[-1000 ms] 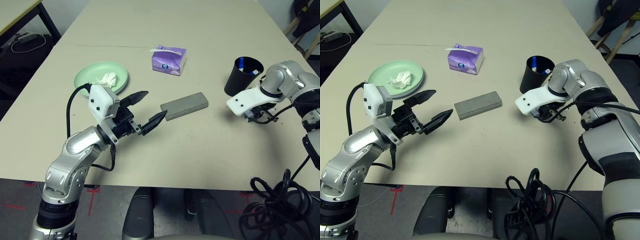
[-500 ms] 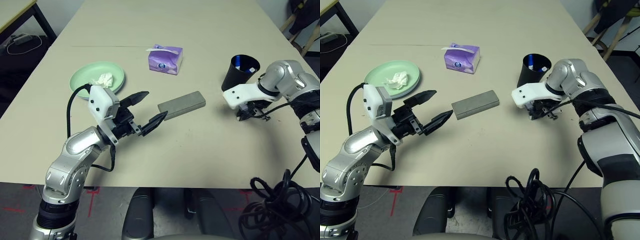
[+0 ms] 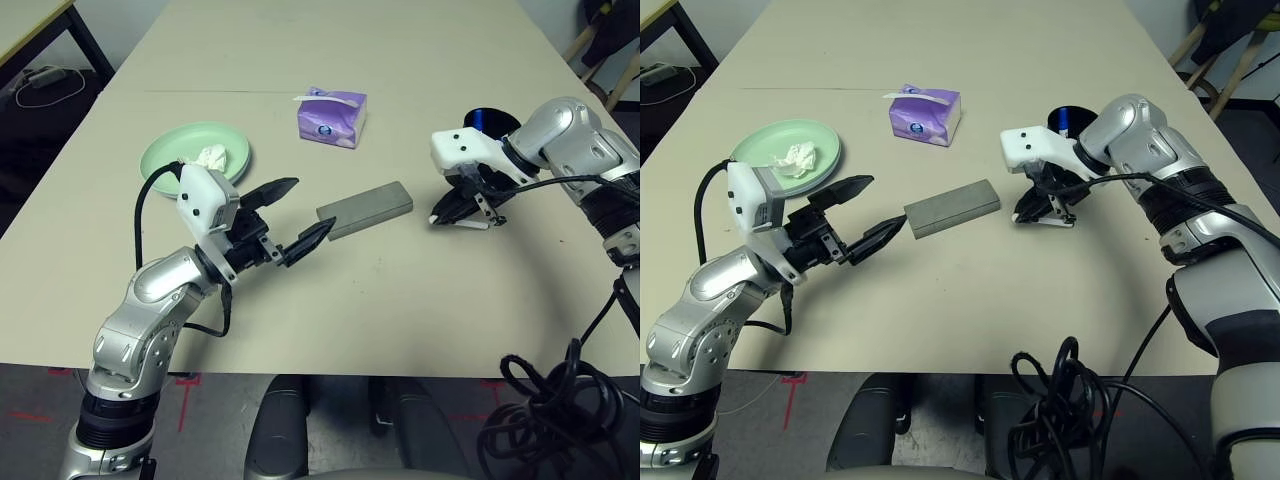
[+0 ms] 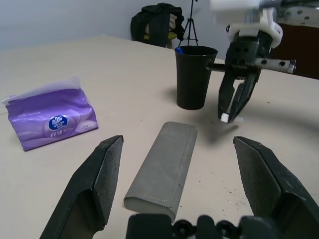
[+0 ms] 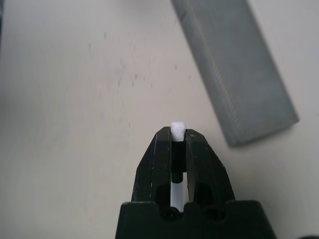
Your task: Organize and tidy the items on the table.
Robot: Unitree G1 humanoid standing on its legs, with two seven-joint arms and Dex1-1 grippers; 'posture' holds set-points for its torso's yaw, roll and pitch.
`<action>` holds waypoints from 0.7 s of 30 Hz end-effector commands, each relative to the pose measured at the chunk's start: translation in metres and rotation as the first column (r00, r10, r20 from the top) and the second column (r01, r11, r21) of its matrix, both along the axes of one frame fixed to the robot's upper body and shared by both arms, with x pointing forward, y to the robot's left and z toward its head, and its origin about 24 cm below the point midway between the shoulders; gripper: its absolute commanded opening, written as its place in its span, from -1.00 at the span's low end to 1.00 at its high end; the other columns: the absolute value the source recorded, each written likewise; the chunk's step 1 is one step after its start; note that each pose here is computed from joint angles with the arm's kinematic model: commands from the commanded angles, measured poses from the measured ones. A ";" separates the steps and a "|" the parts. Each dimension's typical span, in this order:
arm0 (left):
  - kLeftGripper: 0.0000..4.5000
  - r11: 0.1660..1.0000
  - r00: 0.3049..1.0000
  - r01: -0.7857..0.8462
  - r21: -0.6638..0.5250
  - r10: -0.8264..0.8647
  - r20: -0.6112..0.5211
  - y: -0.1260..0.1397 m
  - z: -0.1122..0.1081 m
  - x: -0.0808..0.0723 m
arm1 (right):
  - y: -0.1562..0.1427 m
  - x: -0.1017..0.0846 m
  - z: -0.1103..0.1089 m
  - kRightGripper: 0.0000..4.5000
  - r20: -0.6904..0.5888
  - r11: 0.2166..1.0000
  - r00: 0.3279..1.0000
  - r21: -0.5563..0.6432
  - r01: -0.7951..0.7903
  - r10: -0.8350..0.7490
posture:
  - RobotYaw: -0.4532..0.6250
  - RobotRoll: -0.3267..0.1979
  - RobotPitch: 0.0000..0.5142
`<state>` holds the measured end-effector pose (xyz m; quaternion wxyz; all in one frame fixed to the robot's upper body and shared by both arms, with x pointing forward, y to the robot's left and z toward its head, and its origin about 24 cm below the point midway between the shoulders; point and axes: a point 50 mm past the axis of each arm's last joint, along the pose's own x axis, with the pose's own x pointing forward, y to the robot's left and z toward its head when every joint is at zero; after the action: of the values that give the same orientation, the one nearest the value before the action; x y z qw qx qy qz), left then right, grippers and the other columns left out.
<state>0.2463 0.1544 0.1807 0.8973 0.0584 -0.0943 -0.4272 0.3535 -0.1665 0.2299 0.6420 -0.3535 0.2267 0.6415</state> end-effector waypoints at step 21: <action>1.00 0.999 0.999 0.048 0.024 -0.048 0.010 -0.006 0.005 0.007 | 0.029 -0.006 0.050 -0.88 0.091 0.751 0.955 0.640 0.161 -0.282 | 0.01 0.25 -0.33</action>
<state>0.2529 0.1489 0.1871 0.8888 0.0645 -0.1007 -0.4424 0.3486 -0.1353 0.2752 0.8004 -0.1597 0.0085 0.5778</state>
